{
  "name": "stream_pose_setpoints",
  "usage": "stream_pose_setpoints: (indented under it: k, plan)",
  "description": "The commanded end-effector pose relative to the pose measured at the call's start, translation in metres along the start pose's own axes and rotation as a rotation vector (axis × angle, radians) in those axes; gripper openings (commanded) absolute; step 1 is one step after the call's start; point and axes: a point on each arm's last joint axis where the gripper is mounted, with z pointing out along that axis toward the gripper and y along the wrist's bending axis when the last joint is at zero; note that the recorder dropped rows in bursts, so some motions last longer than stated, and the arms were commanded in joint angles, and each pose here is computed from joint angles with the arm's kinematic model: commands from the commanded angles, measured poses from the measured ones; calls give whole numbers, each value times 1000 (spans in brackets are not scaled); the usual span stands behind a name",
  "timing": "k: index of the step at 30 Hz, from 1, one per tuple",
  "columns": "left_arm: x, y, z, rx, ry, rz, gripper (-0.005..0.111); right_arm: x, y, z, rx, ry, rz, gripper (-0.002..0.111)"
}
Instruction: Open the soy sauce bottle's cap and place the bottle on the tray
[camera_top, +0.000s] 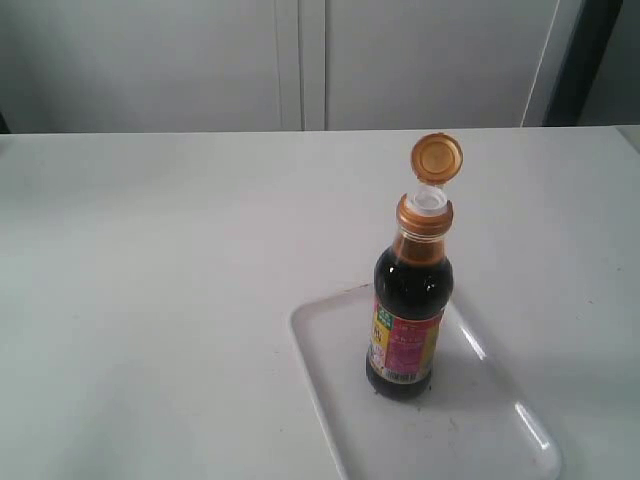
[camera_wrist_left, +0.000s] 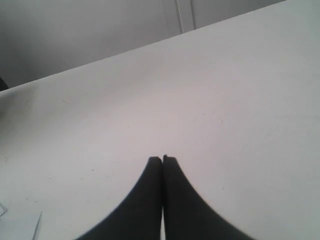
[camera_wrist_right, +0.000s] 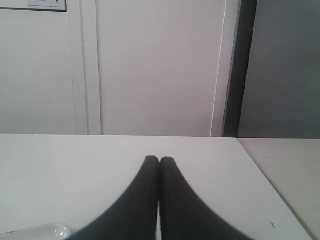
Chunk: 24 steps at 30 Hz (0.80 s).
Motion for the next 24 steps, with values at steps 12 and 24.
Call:
stream_pose_setpoints:
  k: [12, 24]
  plan:
    - [29, 1, -13, -117, -17, -114, 0, 0, -1, 0, 8, -9, -4, 0]
    - [42, -3, -17, -117, -18, -135, 0, 0, -1, 0, 8, -9, -4, 0]
